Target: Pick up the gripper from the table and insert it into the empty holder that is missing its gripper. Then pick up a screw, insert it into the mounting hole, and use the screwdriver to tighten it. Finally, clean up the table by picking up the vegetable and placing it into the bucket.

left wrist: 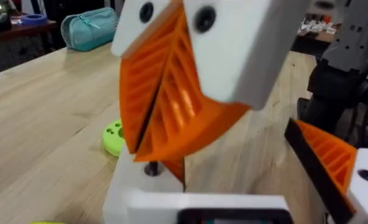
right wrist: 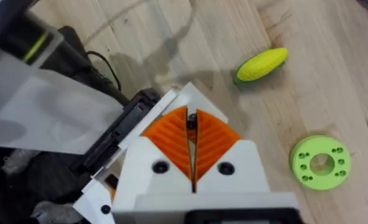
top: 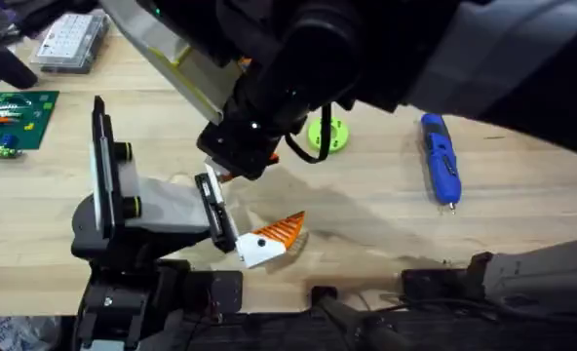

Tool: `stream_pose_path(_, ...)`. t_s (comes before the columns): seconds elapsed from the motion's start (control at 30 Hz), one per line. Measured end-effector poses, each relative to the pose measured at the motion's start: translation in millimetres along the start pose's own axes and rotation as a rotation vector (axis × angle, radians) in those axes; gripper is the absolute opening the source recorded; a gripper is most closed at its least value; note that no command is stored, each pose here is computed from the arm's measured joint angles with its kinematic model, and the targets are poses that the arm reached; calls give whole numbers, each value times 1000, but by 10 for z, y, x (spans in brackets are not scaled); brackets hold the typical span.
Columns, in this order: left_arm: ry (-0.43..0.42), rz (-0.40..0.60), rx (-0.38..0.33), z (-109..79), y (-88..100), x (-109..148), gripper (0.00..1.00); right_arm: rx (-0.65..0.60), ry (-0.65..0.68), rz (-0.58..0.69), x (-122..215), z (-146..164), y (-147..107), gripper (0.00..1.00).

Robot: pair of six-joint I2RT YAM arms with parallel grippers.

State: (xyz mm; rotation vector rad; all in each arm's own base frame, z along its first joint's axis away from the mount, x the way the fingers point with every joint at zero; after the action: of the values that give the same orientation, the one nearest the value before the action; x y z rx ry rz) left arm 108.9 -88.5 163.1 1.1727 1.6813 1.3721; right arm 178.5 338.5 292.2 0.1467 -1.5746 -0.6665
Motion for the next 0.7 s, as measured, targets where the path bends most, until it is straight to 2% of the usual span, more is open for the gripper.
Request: stream_pose_path(0.7,0,0,5,0,0,0,986,-3,4,23,-82,0,-63,7)
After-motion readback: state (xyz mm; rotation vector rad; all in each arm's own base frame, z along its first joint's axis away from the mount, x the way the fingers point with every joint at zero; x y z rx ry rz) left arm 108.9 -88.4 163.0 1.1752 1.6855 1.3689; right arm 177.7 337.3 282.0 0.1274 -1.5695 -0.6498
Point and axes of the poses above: each hand's point on the last joint's axis, 136 mm out from that joint toward the fingers, its own x axis back along the fingers, its own z axis along the line the jaws close on, y = z × x, the point moved 8 cm from there along x, back along the fingers, and after that the axes turned 8 degrees about x, right-handed, at the moved point
